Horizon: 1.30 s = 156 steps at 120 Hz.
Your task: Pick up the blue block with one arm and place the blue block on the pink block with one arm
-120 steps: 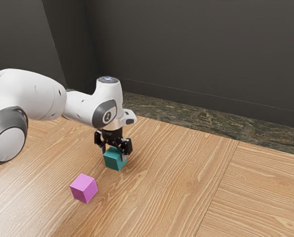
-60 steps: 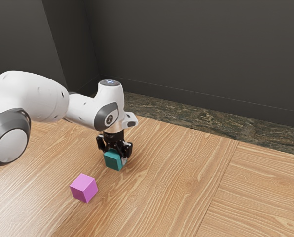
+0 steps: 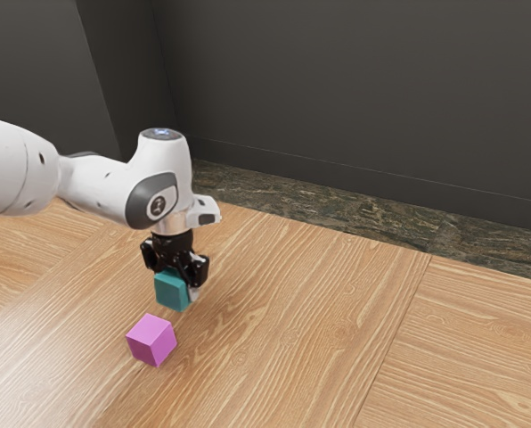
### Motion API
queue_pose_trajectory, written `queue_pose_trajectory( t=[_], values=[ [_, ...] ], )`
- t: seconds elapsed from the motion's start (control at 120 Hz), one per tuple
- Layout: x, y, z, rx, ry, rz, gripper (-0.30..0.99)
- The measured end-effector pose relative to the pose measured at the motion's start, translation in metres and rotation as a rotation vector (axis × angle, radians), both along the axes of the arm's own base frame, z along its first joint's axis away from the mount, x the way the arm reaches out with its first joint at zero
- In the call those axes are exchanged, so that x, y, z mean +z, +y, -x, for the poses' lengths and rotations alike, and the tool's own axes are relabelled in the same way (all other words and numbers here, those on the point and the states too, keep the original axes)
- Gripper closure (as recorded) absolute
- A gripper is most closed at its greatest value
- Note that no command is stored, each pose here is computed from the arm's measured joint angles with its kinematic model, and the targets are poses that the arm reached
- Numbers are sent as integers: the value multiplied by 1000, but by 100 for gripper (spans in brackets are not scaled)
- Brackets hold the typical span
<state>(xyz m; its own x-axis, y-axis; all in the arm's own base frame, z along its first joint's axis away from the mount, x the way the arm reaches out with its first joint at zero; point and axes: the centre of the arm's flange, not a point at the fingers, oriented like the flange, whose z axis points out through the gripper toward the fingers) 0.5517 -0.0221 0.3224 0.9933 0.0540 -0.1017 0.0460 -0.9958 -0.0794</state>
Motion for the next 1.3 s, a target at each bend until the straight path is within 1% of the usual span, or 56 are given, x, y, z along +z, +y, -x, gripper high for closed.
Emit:
queue_pose_trajectory(
  t=[0.058, 0.192, 0.333, 0.525, 0.983, 1.033, 1.3],
  values=[
    [2, -1, 9, -10, 6, 3, 31],
    [1, 2, 30, -34, 31, 15, 31],
    [2, 1, 37, -57, 50, 17, 31],
    [10, 1, 55, -89, 69, 47, 31],
    [12, 26, 72, -89, 122, 43, 31],
    [12, 28, 73, -90, 125, 39, 25],
    [12, 24, 73, -121, 137, 20, 9]
  ],
)
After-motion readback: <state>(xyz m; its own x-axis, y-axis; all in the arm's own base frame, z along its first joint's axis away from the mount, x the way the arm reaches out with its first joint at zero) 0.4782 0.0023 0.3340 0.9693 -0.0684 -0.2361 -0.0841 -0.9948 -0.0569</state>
